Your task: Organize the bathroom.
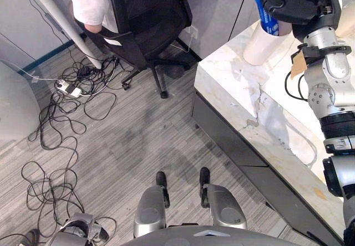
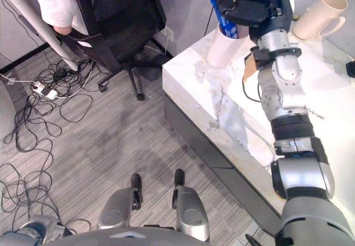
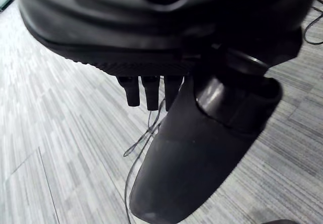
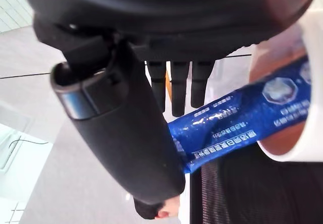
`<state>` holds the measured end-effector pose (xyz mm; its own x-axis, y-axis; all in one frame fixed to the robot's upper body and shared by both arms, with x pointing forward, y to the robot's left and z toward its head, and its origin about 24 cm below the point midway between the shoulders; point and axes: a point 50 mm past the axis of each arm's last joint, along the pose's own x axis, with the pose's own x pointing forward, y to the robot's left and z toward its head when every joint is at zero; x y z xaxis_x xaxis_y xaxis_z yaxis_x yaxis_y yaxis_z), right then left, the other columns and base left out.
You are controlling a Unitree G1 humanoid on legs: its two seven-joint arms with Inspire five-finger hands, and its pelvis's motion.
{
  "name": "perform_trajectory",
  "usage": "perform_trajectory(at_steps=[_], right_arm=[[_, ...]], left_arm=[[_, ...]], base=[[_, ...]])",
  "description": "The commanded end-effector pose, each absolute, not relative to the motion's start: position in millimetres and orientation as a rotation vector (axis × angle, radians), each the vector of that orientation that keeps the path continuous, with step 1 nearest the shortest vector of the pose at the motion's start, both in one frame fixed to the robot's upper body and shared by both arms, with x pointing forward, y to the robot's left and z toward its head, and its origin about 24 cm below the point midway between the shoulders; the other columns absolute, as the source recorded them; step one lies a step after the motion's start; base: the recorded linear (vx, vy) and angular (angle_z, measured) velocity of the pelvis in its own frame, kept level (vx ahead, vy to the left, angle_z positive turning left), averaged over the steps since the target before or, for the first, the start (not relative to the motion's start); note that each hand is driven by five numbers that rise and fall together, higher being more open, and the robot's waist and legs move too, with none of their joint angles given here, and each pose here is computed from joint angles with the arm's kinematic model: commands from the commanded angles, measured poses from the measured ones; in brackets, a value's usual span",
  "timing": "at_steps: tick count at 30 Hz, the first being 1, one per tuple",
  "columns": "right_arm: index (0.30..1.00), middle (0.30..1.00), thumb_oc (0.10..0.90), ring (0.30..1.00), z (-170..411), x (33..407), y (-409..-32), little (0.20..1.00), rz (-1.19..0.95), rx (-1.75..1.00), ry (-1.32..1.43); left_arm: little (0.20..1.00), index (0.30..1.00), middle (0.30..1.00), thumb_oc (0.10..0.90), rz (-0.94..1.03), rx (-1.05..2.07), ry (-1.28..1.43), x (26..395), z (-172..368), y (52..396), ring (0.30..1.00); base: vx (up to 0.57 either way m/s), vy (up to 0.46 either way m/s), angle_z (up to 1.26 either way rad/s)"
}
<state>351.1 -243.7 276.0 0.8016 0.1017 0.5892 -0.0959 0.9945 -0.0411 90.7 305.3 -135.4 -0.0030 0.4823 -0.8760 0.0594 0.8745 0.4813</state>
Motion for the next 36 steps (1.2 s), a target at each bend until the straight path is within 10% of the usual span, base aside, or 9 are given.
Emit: perform_trajectory(at_steps=[1, 36], right_arm=[[0.900, 0.900, 0.800, 0.900, 333.4, 319.2, -230.5, 0.900, 0.208, 0.072, -0.939], [0.900, 0.900, 0.800, 0.900, 281.3, 321.3, -247.6, 0.900, 0.221, 0.010, -0.711]], left_arm=[[0.900, 0.900, 0.900, 0.800, 0.385, 0.556, 1.741, 34.4, -132.3, 327.9, 0.900], [0.900, 0.900, 0.900, 0.800, 0.357, 0.550, 1.811, 22.1, -137.6, 316.7, 0.900]], base=[[0.00, 0.000, 0.00], [0.01, 0.007, -0.03]])
